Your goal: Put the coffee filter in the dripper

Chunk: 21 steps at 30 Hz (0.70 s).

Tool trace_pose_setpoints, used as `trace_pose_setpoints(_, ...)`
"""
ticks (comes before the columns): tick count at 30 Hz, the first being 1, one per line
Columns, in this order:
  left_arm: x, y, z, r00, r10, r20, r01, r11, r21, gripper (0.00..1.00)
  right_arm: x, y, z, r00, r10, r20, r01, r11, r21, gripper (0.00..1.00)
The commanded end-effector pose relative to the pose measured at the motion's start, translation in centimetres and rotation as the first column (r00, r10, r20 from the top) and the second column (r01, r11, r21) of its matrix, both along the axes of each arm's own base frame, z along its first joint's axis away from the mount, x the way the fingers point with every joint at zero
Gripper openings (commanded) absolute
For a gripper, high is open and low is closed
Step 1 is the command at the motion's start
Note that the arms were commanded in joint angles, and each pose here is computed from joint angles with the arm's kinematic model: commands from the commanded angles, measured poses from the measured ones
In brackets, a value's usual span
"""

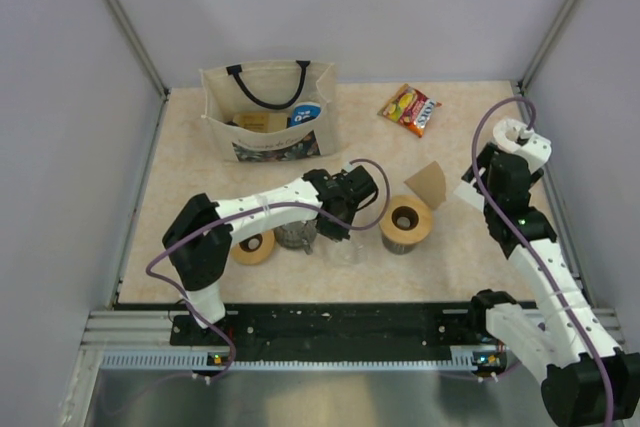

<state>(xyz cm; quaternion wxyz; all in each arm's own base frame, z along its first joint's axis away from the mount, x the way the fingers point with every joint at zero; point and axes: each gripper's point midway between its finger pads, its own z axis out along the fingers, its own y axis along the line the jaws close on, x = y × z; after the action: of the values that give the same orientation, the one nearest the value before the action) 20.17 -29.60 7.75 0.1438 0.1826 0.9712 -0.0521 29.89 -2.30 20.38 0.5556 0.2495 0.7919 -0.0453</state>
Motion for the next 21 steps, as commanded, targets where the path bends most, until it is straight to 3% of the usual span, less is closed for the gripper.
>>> trace_pose_setpoints(1, 1.4, 1.1, 3.8, 0.992, 0.045, 0.118, -0.045, 0.999, 0.002, 0.0, 0.1, 0.2, 1.8, 0.998, 0.019, 0.067, -0.019, 1.0, -0.002, 0.77)
trace_pose_setpoints(6, 3.1, 2.8, 8.1, 0.958, 0.098, 0.27, -0.095, 0.995, -0.025, 0.0, -0.3, 0.3, 2.4, 0.993, 0.035, 0.114, -0.035, 0.999, 0.0, 0.84)
trace_pose_setpoints(11, 5.3, 2.5, 14.1, 0.895, 0.167, 0.414, -0.092, 0.976, -0.196, 0.0, -0.8, 0.4, 3.3, 0.985, 0.042, 0.167, -0.044, 0.999, 0.008, 0.88)
trace_pose_setpoints(17, 6.0, -2.6, 22.1, 0.84, 0.13, 0.527, 0.164, 0.864, -0.476, 0.0, -0.8, 1.0, 4.0, 0.978, 0.078, 0.195, -0.083, 0.996, 0.015, 0.89)
trace_pose_setpoints(21, 5.9, -6.5, 23.9, 0.846, 0.033, 0.532, 0.297, 0.799, -0.522, 0.0, -0.5, 2.4, 4.3, 0.968, 0.149, 0.202, -0.159, 0.987, 0.035, 0.88)
